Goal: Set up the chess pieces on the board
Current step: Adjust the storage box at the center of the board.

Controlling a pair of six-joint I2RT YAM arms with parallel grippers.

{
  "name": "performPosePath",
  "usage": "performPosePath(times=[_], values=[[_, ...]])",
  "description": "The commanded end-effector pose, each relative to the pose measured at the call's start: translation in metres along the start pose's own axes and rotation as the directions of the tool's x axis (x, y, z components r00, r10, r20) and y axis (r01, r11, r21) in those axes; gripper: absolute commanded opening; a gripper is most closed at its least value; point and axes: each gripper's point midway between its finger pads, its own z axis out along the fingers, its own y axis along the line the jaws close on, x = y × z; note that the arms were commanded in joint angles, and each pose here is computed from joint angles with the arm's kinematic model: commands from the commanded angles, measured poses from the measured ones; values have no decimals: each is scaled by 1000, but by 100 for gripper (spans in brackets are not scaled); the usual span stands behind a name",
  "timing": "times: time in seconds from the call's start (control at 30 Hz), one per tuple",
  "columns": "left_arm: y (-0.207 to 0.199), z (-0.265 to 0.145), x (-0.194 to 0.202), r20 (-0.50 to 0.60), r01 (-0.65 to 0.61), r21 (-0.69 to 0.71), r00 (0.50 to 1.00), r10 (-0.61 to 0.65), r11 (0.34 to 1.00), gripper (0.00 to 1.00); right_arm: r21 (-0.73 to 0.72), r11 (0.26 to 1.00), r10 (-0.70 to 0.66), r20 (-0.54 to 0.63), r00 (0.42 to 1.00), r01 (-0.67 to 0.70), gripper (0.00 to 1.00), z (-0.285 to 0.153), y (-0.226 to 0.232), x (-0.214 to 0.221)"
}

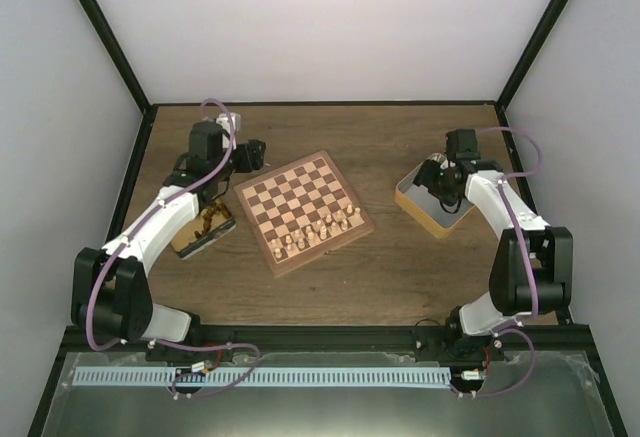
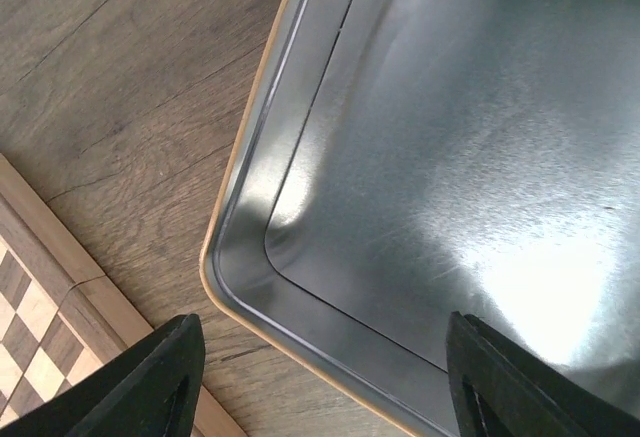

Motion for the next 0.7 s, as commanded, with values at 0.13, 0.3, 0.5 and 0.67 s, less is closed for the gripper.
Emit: performPosePath(times=[0.13, 0.3, 0.5, 0.67], values=[[16, 10, 2, -8, -22, -30, 1000, 22, 999, 80, -88, 996, -23, -23, 999, 21, 69, 17, 16, 3], [21, 16, 3, -6, -23, -32, 1000, 23, 999, 79, -107, 994, -27, -22, 999, 25, 69, 28, 20, -1], [25, 22, -1, 11, -27, -34, 1000, 28, 999, 79, -106, 994, -37, -34, 999, 33, 69, 40, 21, -5], [29, 27, -3, 18, -24, -37, 1000, 25, 999, 79, -97, 995, -34, -55, 998, 29, 68, 48, 18, 0]])
